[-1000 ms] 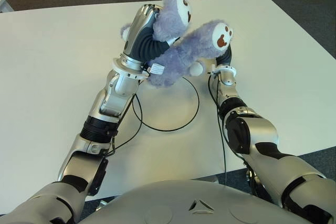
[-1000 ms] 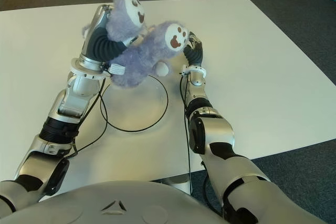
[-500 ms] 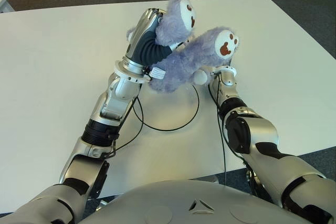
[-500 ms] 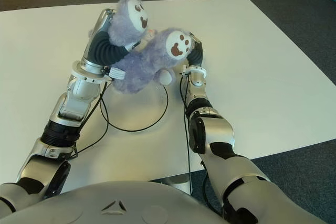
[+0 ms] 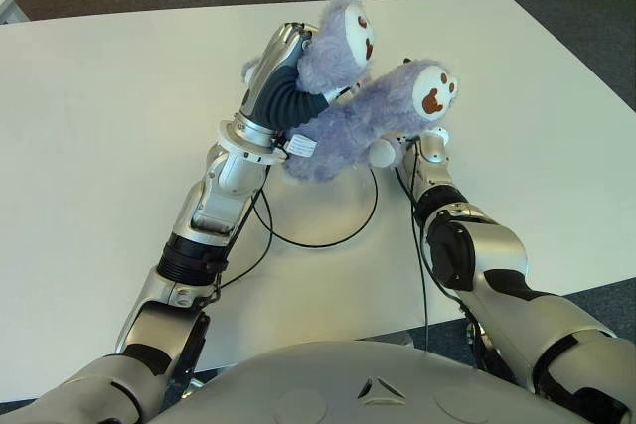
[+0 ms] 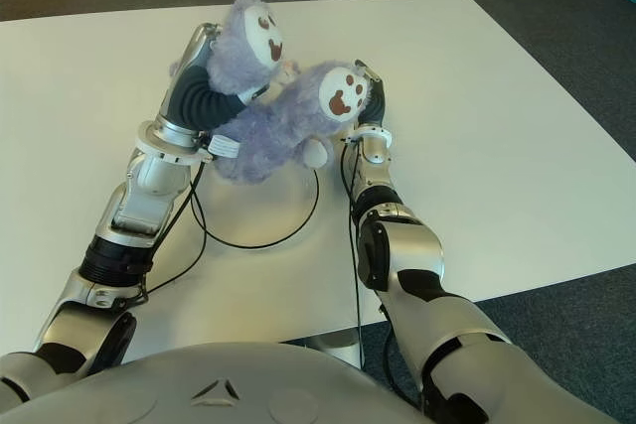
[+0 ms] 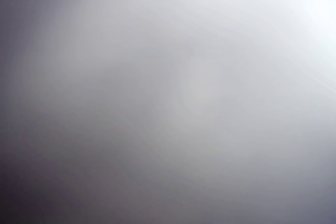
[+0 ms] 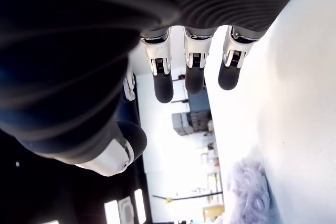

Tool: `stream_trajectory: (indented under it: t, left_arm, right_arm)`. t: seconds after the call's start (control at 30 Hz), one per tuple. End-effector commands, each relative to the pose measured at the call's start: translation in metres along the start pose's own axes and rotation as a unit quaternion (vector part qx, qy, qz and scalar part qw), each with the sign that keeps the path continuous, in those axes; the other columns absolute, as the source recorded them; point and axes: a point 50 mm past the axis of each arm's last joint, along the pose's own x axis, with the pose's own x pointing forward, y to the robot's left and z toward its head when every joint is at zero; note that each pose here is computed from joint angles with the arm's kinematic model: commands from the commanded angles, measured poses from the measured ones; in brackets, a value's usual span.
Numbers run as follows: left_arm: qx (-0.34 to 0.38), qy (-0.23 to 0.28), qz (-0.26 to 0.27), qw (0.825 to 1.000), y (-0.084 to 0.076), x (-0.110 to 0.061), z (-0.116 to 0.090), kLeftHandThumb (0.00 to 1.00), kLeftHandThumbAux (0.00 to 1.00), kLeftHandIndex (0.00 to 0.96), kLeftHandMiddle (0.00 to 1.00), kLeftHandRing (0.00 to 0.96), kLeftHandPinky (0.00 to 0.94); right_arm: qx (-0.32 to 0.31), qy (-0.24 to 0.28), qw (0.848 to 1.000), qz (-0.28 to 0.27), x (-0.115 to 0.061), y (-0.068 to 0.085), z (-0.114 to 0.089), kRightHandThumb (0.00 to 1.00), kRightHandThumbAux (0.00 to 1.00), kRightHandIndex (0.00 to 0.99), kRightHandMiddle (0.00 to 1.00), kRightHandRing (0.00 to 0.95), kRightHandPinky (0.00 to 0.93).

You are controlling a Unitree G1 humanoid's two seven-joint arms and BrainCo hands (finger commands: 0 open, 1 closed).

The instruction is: Put the doll into the plate.

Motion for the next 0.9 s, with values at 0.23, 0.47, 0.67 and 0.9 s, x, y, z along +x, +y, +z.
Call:
stream_trajectory:
  t: [0.23, 0.47, 0.67, 0.9]
  left_arm:
    - [-0.029, 0.014, -0.015, 0.999, -0.004, -0.007, 0.005, 0.755, 0.660, 0.757, 0.808, 0.830, 0.833]
    - [-0.068, 0.025, -0.017, 0.997, -0.006, -0.010, 0.006, 0.848, 0.643, 0.761, 0.809, 0.833, 0.835]
    - [-0.102, 0.035, -0.025, 0.994, -0.008, -0.014, 0.008, 0.903, 0.631, 0.769, 0.815, 0.834, 0.844]
    - [-0.125, 0.035, -0.027, 0.991, -0.009, -0.018, 0.010, 0.931, 0.636, 0.767, 0.826, 0.839, 0.859]
  right_arm:
    - [0.009, 0.101, 0.995, -0.020, -0.032, -0.010, -0.052, 0.680, 0.731, 0.412, 0.098, 0.053, 0.082]
    - [0.012, 0.100, 0.995, -0.022, -0.032, -0.010, -0.052, 0.676, 0.735, 0.404, 0.084, 0.052, 0.092]
    - [0.012, 0.098, 0.995, -0.022, -0.032, -0.009, -0.052, 0.670, 0.738, 0.397, 0.075, 0.052, 0.094]
    - [0.010, 0.093, 0.996, -0.017, -0.032, -0.007, -0.050, 0.668, 0.740, 0.396, 0.072, 0.053, 0.088]
